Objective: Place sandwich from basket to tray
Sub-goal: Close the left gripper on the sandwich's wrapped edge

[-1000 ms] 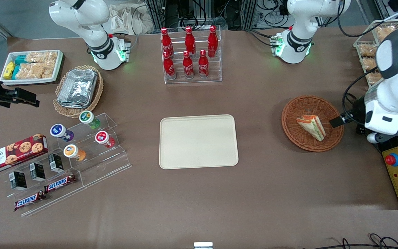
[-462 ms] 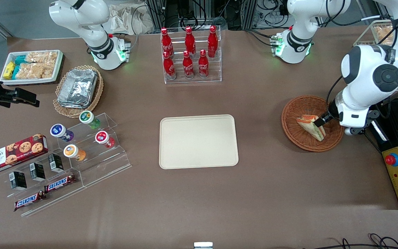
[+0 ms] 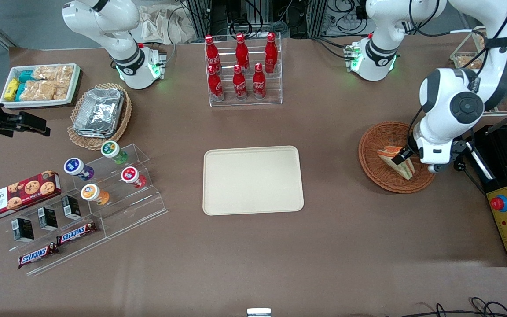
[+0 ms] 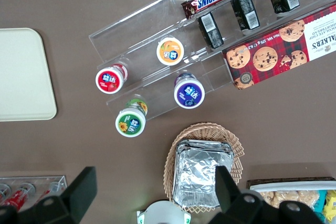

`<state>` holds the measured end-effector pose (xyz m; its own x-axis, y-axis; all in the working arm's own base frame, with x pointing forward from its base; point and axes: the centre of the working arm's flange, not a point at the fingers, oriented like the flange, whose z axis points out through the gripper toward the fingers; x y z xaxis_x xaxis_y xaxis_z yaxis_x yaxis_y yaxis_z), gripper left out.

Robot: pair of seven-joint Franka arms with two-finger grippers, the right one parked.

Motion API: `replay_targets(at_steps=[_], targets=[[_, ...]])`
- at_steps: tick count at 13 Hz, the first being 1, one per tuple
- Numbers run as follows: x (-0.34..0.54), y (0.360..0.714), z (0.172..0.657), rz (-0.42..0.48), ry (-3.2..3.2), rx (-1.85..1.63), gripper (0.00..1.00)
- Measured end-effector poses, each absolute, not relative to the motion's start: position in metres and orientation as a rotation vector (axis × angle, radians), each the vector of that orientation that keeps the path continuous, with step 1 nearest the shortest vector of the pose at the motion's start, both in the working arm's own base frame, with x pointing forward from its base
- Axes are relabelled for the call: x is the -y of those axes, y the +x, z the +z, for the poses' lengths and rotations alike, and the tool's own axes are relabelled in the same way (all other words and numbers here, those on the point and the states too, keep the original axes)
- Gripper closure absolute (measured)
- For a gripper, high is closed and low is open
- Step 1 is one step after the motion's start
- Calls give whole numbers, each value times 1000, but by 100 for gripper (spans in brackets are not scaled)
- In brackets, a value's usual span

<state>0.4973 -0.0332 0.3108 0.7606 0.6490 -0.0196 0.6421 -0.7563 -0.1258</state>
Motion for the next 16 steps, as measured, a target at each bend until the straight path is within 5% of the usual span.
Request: replay_targets(at_steps=[6, 12, 16], targets=[[34, 475, 244, 69, -2849, 991, 0], [19, 475, 237, 67, -2832, 1002, 60], [14, 487, 266, 7, -2836, 1004, 68]])
